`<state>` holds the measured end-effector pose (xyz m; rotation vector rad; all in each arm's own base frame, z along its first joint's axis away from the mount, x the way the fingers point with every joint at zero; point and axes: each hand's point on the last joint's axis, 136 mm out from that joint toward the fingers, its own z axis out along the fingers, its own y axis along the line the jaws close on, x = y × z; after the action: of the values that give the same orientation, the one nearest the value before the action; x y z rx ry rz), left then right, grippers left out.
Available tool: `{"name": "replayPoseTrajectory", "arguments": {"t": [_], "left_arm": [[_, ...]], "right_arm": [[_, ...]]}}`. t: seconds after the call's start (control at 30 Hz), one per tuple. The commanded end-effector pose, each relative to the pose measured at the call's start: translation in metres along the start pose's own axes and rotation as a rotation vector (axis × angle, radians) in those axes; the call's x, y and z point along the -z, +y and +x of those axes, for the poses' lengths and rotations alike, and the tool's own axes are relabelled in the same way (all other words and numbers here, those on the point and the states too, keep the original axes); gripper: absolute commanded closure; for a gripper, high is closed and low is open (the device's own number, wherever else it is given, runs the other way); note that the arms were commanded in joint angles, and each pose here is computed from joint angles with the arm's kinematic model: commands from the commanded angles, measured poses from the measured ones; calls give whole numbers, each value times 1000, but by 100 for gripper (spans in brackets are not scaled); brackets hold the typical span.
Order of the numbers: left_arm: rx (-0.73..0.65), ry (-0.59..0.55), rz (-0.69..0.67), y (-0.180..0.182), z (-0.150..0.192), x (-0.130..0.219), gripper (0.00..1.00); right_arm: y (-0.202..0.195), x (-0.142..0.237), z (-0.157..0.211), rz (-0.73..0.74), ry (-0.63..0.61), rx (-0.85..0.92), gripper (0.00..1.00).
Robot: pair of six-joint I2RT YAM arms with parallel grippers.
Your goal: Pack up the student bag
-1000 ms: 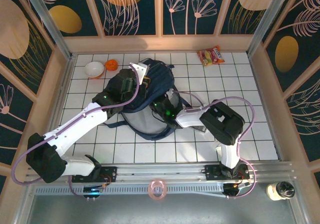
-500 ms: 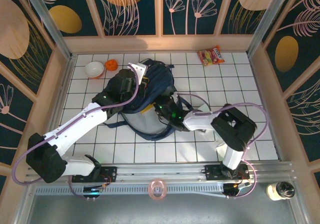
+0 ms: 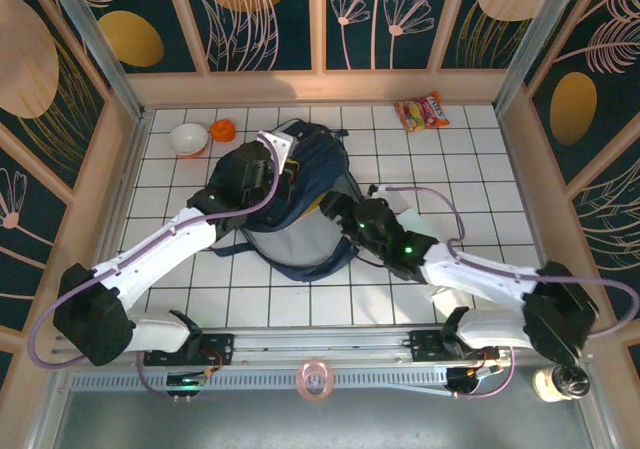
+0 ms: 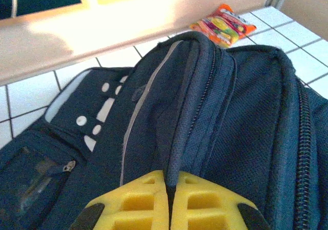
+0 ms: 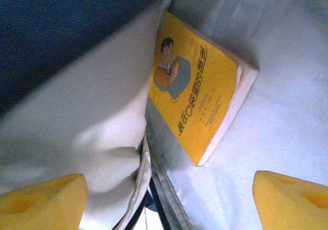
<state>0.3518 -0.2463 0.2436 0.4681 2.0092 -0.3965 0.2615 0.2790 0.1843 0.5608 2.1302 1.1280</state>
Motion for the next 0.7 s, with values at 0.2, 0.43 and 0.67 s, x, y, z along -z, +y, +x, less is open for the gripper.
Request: {"name": "replayPoseTrajectory", "arguments": {"t": [0.2, 0.43, 0.67], "left_arm": [[-49, 147, 159, -23, 79, -29, 94], [96, 60, 148, -8, 68, 0, 31], [303, -21, 47, 50, 66, 31, 16]], "right_arm": [[12, 64, -56, 45, -194, 420, 17], [51, 64, -38, -71, -86, 889, 17], [58, 32, 23, -159, 202, 1276, 17]]}}
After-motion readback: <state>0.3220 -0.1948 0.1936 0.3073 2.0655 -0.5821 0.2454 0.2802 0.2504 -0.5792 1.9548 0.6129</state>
